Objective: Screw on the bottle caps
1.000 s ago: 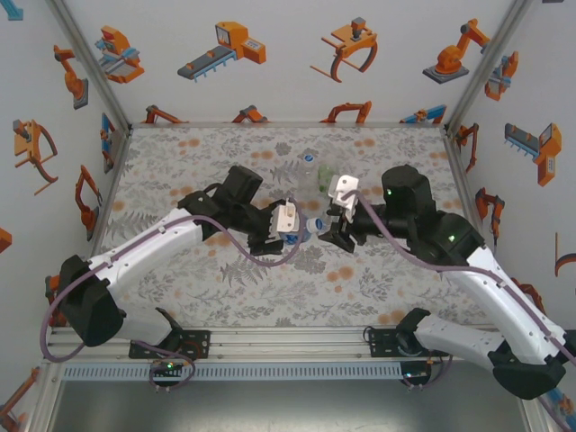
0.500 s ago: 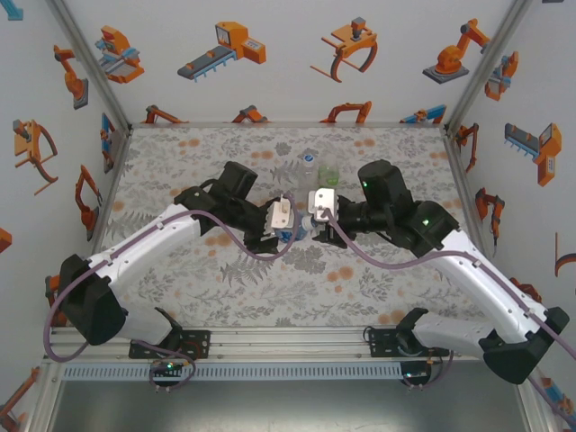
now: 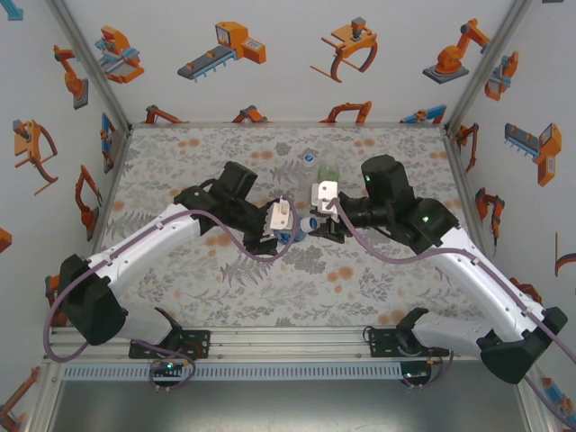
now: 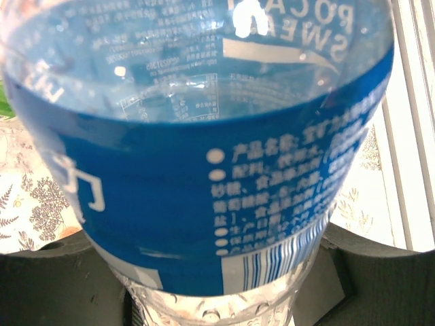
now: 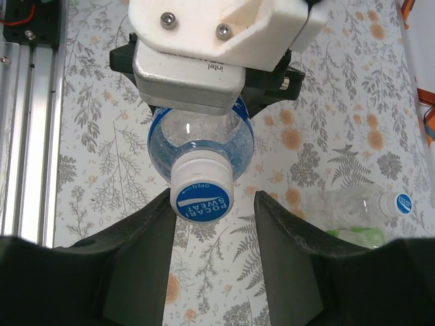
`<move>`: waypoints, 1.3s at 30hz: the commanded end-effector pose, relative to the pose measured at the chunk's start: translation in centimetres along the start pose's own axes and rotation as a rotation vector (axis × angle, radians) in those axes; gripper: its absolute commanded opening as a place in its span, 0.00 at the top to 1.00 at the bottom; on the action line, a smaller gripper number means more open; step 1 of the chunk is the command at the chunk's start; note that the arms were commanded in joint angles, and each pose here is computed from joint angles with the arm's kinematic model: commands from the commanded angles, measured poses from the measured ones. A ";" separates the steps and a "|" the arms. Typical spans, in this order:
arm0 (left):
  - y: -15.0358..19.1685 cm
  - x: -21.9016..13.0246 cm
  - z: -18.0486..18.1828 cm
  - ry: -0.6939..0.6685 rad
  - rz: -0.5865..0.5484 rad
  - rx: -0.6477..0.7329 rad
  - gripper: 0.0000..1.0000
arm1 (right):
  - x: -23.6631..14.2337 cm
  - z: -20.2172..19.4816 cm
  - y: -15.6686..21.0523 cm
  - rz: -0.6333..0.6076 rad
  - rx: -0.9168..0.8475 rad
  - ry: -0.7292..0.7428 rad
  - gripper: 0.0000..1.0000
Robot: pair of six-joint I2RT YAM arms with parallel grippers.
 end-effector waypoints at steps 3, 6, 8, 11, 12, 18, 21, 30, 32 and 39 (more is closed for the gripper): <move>-0.9 -0.6 0.0 0.011 -0.036 0.033 1.00 | -0.7 0.3 -1.3 -0.082 -0.027 -0.046 0.52; -0.8 -0.6 0.1 0.010 -0.033 0.030 1.00 | -0.7 0.4 -1.3 -0.086 -0.024 -0.059 0.52; -0.8 -0.6 0.1 0.009 -0.033 0.031 1.00 | -0.6 0.3 -1.2 -0.073 -0.019 -0.048 0.52; -0.8 -0.6 0.1 0.009 -0.033 0.030 1.00 | -0.7 0.3 -1.0 -0.062 -0.019 -0.028 0.52; -0.8 -0.6 0.1 0.009 -0.031 0.030 1.00 | -0.8 0.3 -1.0 -0.061 -0.019 -0.023 0.53; -0.7 -0.4 0.1 0.011 -0.028 0.027 1.00 | -1.3 0.5 -1.1 -0.065 -0.023 0.001 0.53; -0.7 -0.4 0.1 0.013 -0.028 0.027 1.00 | -1.4 0.6 -1.1 -0.067 -0.021 0.000 0.53; -0.8 -0.6 0.1 0.009 -0.030 0.031 1.00 | -0.8 0.0 -0.9 -0.055 0.058 0.004 0.74; -0.8 -0.6 0.1 0.005 -0.028 0.032 1.00 | -0.6 -0.2 -0.7 -0.057 0.143 0.027 0.81; -0.8 -0.7 0.3 -0.019 -0.010 0.024 1.00 | -0.8 -1.2 0.5 -0.138 0.775 0.234 1.00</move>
Point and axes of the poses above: each hand's point on the last joint's axis, 136 mm out from that joint toward the fingers, its own x axis out along the fingers, its own z axis along the line the jaws close on, y = z × x, the point moved 10 cm from there along -x, back along the fingers, and after that the axes turned 10 degrees about x, right-handed, at the moved point
